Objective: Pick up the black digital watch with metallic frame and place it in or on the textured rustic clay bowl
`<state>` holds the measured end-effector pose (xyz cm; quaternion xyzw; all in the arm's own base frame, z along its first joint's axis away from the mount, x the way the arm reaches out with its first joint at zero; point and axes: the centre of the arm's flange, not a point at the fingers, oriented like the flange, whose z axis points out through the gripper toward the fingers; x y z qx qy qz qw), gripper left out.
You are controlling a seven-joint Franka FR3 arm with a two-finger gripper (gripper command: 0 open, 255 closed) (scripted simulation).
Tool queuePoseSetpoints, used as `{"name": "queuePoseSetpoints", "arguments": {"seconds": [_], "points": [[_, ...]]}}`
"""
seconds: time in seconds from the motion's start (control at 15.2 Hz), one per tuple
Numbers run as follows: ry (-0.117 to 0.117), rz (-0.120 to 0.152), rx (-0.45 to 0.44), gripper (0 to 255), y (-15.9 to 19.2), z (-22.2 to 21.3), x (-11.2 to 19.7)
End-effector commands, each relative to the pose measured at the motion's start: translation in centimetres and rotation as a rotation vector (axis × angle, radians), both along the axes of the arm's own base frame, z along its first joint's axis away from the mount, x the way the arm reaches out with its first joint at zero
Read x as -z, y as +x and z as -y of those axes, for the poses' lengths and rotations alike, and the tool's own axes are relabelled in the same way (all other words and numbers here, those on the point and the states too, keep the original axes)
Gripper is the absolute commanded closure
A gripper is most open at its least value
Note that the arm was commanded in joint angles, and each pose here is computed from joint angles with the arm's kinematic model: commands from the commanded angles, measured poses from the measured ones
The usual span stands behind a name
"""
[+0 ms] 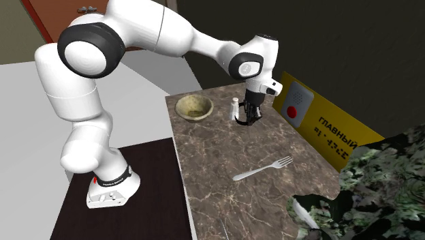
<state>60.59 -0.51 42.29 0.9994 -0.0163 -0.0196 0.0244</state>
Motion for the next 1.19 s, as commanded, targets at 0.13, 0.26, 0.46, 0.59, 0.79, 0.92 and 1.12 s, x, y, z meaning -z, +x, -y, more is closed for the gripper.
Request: {"name": "queuePoseSetpoints", "arguments": {"seconds": [0.13,0.26,0.46,0.59,0.79,0.92,1.12], "points": [[0.000,0.000,0.000,255,0.0,0.0,-2.3],[0.000,0.000,0.000,255,0.0,0.0,-3.3],[0.000,0.000,0.000,255,0.0,0.0,-4.9],[0.000,0.000,0.000,255,0.0,0.0,-6.0],[0.000,0.000,0.000,255,0.0,0.0,-7.5],[0.000,0.000,0.000,255,0.0,0.0,-8.6],[0.000,0.000,0.000,255,0.0,0.0,-10.2]]}}
